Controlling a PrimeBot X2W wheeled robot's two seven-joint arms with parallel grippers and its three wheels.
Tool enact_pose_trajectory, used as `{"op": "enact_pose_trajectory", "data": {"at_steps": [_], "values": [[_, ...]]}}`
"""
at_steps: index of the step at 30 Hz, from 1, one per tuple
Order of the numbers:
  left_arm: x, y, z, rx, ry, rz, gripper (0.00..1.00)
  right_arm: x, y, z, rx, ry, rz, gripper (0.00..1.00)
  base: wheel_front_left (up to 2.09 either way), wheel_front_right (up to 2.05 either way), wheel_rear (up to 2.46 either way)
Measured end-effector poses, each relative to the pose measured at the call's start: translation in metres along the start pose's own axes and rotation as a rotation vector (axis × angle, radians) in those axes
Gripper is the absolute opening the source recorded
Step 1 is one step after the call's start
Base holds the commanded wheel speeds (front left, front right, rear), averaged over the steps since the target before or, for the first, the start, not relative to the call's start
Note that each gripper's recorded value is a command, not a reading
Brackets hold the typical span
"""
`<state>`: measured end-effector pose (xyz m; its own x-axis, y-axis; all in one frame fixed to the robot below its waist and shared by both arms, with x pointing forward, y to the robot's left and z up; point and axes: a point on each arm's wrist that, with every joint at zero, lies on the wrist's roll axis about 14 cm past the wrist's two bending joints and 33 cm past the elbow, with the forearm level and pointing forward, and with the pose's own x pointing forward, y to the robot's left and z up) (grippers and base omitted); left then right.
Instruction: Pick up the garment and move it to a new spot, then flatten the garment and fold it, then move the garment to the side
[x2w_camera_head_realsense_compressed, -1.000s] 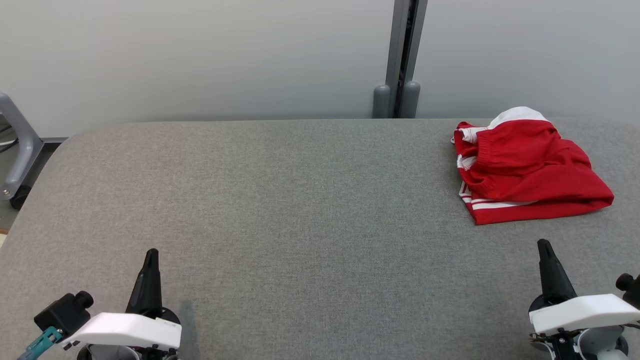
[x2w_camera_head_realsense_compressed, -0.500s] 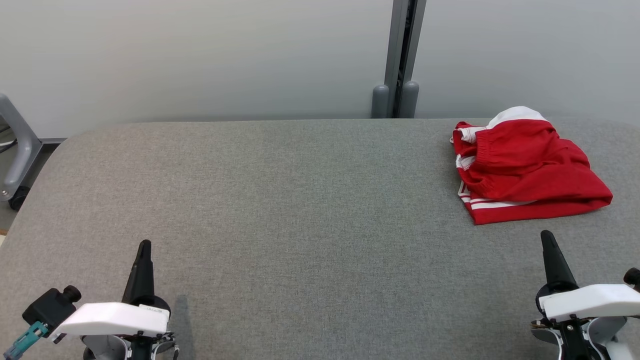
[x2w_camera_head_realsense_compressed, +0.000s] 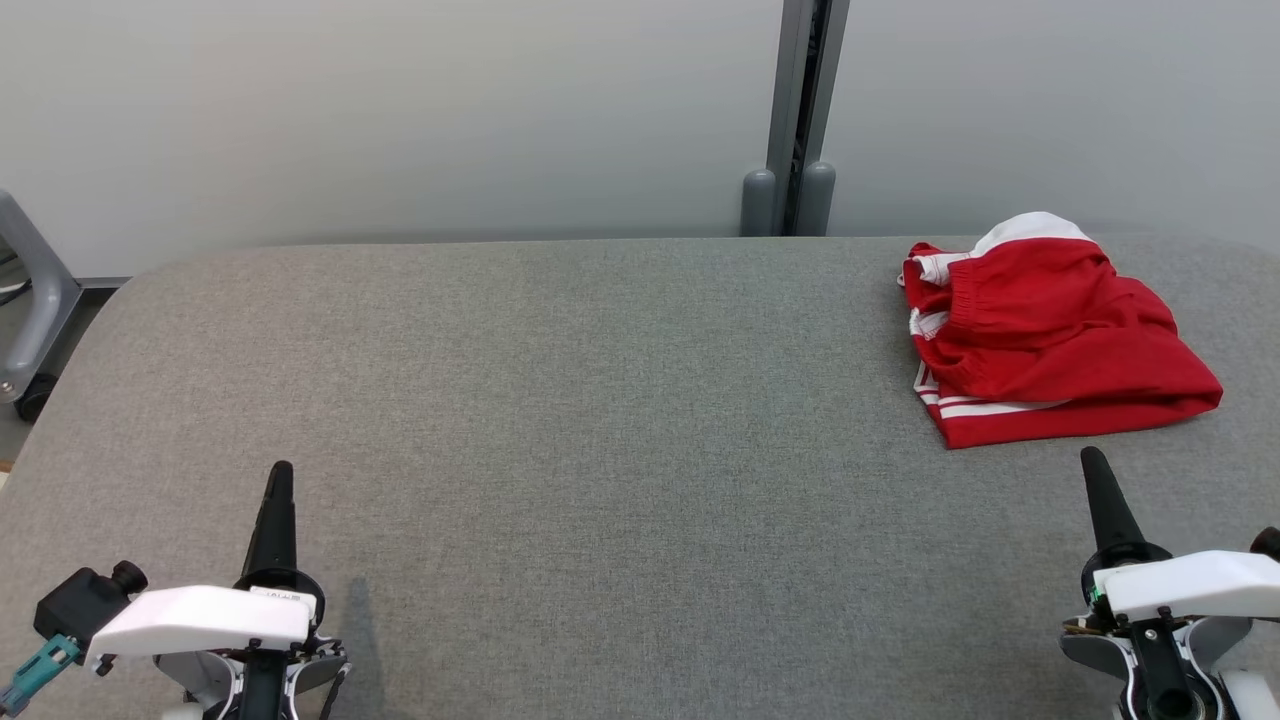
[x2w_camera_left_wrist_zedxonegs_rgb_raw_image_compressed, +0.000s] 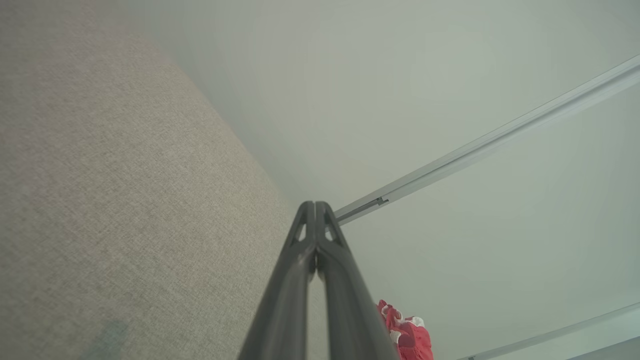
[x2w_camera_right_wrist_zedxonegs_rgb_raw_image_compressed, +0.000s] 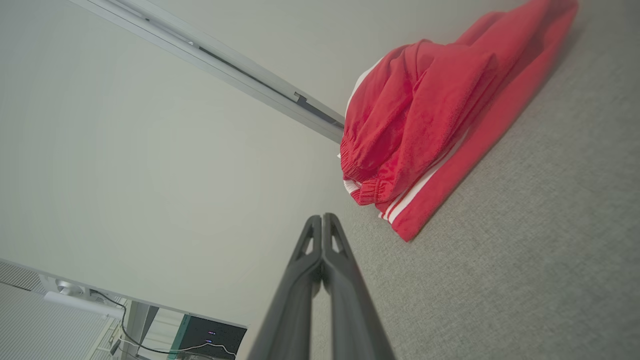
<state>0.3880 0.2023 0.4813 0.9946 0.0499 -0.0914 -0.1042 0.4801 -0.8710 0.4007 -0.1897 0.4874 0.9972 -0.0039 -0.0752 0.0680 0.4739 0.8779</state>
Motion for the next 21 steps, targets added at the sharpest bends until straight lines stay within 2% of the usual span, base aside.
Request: {"op": "enact_pose_trajectory", "data": {"at_steps": [21], "values": [[0.0089,-0.0073,0.0050,-0.202,0.005,-0.017,0.00,0.0065,0.0061,0.0063,0.195,-0.001,0.014,0.00,0.00,0.00,0.00]]}}
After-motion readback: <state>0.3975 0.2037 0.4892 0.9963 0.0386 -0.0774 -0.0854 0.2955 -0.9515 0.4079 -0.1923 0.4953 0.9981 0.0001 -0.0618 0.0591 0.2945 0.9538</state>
